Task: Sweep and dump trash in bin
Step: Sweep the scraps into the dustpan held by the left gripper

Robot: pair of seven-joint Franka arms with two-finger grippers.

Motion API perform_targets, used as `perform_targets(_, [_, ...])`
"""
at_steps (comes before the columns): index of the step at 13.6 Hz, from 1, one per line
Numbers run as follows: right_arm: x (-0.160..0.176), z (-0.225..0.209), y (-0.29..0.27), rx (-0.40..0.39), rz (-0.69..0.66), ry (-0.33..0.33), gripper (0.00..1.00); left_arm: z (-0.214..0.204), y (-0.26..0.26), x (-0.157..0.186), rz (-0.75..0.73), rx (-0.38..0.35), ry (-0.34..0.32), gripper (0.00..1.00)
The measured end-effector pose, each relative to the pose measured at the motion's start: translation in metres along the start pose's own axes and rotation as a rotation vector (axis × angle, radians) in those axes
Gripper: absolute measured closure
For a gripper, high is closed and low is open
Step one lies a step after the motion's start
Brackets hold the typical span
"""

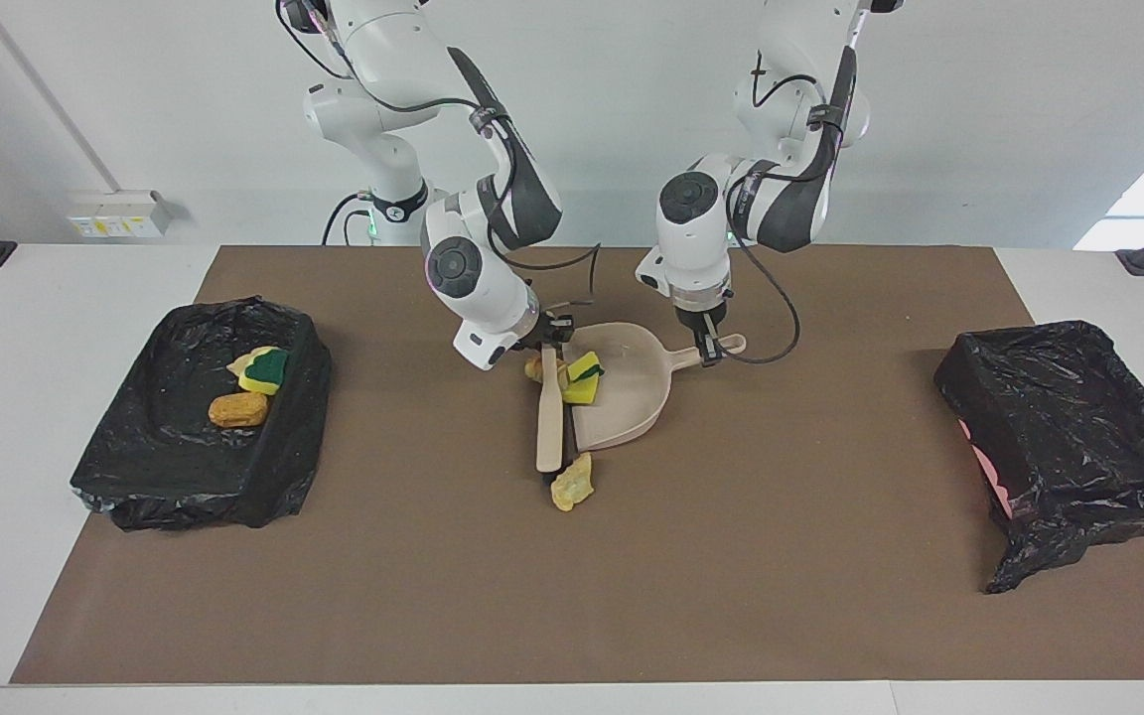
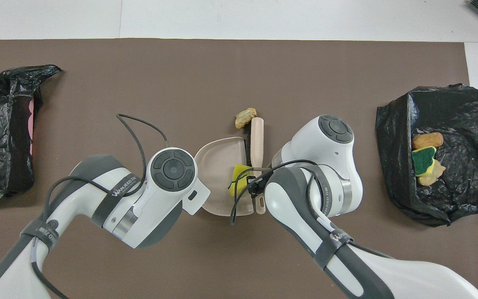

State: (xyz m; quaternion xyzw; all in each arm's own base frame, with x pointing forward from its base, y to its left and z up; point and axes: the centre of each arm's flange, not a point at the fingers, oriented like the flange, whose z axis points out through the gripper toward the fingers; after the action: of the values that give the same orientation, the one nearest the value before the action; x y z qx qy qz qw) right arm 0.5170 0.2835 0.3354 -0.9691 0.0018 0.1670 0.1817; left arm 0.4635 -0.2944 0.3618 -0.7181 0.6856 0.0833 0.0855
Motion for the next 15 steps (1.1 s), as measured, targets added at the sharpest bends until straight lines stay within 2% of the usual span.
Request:
perform_targets(4, [0.01,-0.055,0.001,0.011,-0.008,-0.014,0.73,0.008,-0.008,-0.015,-0.046,-0.015,-0.007,0.68])
perform_targets(5, [0.011,-0.076,0.008,-0.039,-0.026,-0.004,0.73,0.011,-0.011,-0.022,-0.065,-0.02,-0.008,0.68])
perform_targets(8, [0.016,-0.11,0.02,-0.271,-0.149,0.07,0.73,0.016,-0.019,-0.036,-0.132,-0.032,-0.013,0.68])
perform_targets(10, [0.023,-0.111,0.031,-0.346,-0.29,0.06,0.73,0.016,-0.018,-0.037,-0.158,-0.035,-0.017,0.68])
perform_targets(12, [0.042,-0.109,0.045,-0.415,-0.363,0.049,0.73,0.016,-0.017,-0.037,-0.18,-0.042,-0.024,0.68])
perform_targets(15, [0.067,-0.068,0.028,-0.455,-0.44,0.017,0.73,0.017,-0.016,-0.038,-0.214,-0.047,-0.031,0.68])
